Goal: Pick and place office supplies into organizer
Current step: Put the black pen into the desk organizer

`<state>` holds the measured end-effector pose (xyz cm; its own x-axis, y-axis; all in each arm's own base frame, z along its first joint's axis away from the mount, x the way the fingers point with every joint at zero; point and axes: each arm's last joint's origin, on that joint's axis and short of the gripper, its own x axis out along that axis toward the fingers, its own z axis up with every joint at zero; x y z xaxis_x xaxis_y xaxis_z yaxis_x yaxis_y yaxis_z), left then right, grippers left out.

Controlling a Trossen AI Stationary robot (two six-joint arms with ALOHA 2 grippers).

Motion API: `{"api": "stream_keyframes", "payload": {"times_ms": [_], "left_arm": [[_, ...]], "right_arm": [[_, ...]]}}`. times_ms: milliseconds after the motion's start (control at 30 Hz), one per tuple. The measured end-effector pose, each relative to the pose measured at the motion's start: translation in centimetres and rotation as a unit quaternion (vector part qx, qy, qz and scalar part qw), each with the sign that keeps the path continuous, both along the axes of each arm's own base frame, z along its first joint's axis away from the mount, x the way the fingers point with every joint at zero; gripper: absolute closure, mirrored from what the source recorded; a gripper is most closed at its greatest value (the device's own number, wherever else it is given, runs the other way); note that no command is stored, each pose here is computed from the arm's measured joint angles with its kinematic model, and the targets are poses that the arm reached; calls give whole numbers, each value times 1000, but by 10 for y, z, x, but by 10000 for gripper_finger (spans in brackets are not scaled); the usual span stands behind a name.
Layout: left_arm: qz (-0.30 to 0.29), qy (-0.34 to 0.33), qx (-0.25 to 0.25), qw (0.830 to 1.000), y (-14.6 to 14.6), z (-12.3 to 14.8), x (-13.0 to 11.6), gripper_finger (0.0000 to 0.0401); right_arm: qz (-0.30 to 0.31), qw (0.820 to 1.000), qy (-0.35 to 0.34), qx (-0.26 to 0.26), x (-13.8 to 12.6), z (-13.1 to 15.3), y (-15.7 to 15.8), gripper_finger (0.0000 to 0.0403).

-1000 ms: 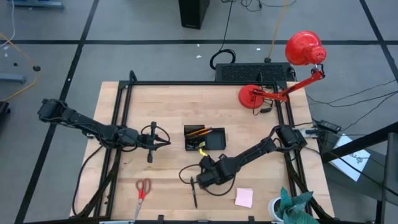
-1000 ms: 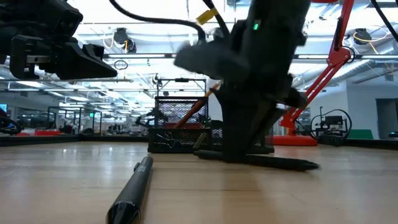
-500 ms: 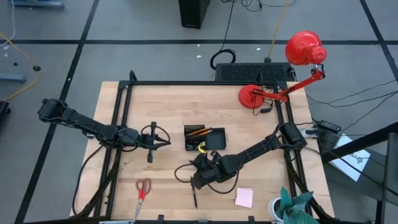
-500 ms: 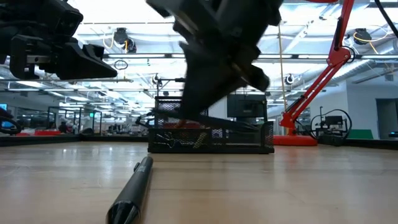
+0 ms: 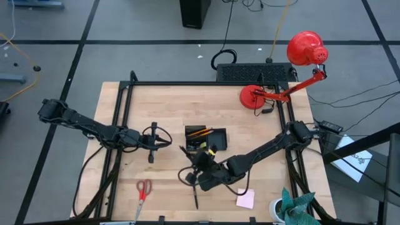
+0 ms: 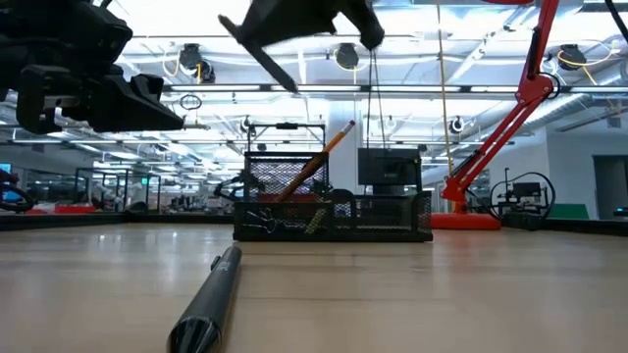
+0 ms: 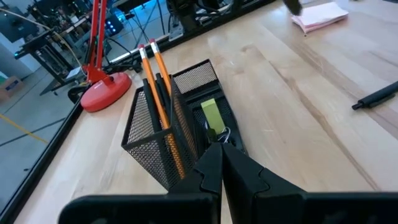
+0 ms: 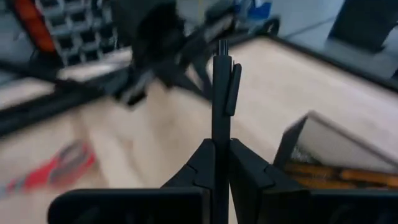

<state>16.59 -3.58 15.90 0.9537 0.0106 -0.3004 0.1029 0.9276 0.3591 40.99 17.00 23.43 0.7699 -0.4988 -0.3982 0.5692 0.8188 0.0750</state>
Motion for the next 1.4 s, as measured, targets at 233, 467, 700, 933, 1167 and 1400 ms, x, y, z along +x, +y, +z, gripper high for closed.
{"api": "stream_keyframes", "payload": {"times_ms": [233,467,700,933,1167,1400], "left_arm": [[0,0,0,1000,0,0,0,382],[1,0,-2,1000,0,0,0,382],[2,0,-5,1000,0,0,0,382],[3,0,2,1000,0,0,0,382],[4,3,4,1000,0,-1,0,382],[5,13,5,1000,1,-3,-1,382]], "right_arm": [[-75,993,-71,-55,10,5,-17,388],[-159,968,-186,-57,2,-28,-52,381],[-172,947,-261,-70,-24,-43,-78,390],[-161,955,-209,-138,-6,-34,-89,390],[-166,955,-178,-171,14,-57,-96,390],[-180,954,-163,-176,17,-73,-101,390]]}}
